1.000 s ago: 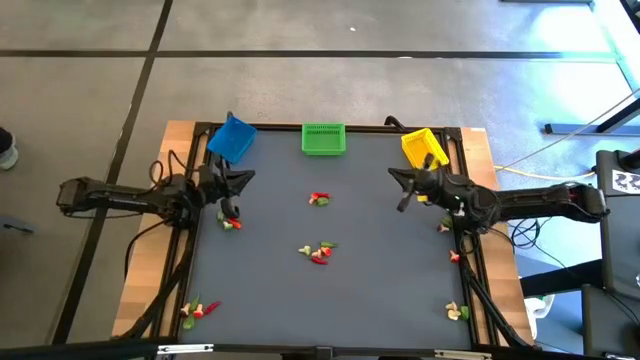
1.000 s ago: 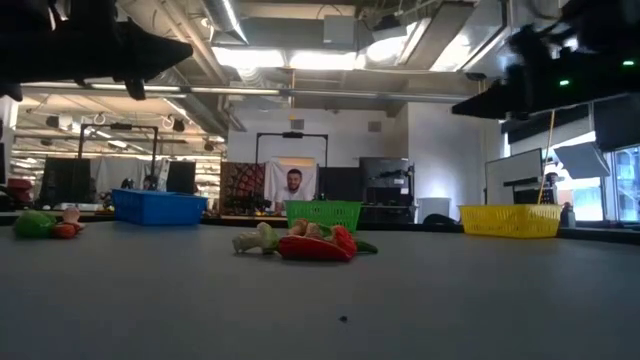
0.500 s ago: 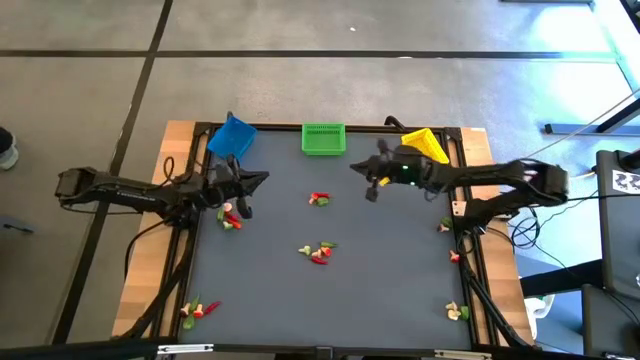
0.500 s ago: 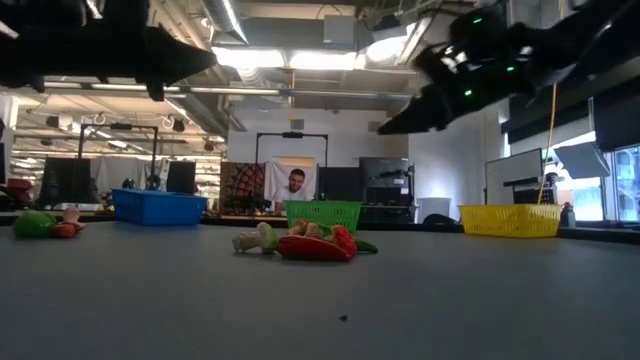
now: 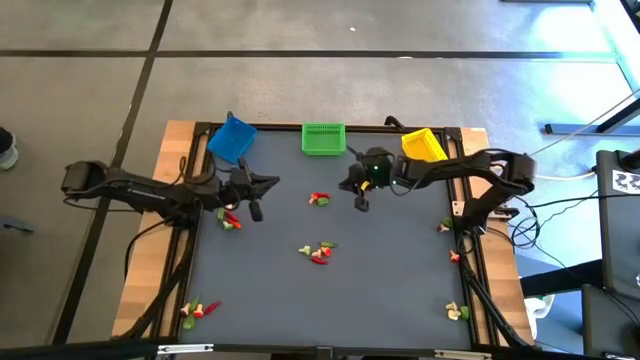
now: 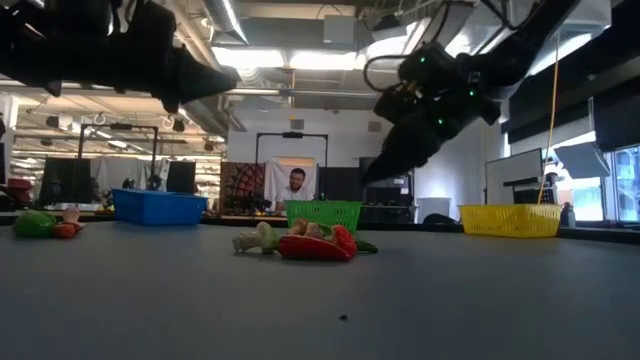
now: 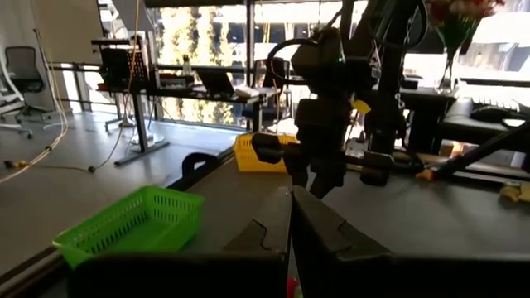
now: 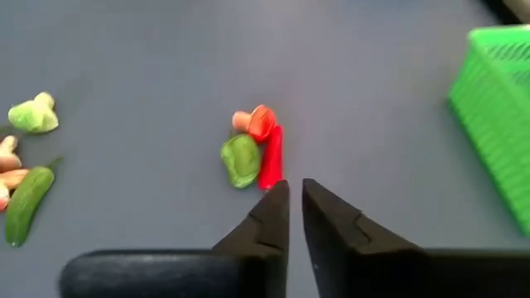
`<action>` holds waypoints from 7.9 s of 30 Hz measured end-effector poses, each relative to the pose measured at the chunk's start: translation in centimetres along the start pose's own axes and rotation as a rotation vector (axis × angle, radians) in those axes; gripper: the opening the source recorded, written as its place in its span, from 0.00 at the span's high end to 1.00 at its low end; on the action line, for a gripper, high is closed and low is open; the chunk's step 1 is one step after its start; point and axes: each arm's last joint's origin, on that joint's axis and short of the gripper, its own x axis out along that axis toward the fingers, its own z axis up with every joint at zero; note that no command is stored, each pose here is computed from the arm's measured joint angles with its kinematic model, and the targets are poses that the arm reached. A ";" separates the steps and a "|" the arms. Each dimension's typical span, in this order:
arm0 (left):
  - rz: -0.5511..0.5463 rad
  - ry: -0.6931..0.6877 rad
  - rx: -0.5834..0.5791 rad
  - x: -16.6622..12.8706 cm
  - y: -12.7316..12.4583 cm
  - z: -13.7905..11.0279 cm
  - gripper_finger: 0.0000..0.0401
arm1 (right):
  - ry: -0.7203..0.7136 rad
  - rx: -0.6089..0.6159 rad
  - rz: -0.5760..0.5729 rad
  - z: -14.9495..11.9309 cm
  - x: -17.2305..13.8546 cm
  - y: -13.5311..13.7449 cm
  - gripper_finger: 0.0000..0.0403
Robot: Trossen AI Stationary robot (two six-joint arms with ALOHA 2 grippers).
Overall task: Sort produce into baskets
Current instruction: Put the red chili pepper into the green bin, then put the red mushroom into the blue bin
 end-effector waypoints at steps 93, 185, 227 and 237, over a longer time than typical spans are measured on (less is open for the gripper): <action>0.001 0.028 0.010 0.4 -0.1 -0.7 0.99 | -0.071 -0.091 -0.468 2.6 -1.8 -3.9 0.99; 0.041 0.178 0.076 2.6 -0.9 2.5 0.54 | -0.041 -0.120 -0.024 10.3 -8.1 -0.6 0.66; -0.095 0.717 0.157 12.4 -2.1 -7.0 0.55 | 0.137 0.049 -0.015 -5.5 -4.0 12.3 0.66; -0.066 0.757 0.194 12.8 -1.2 -8.4 0.62 | 0.108 0.093 -0.060 -6.9 -4.1 12.0 0.66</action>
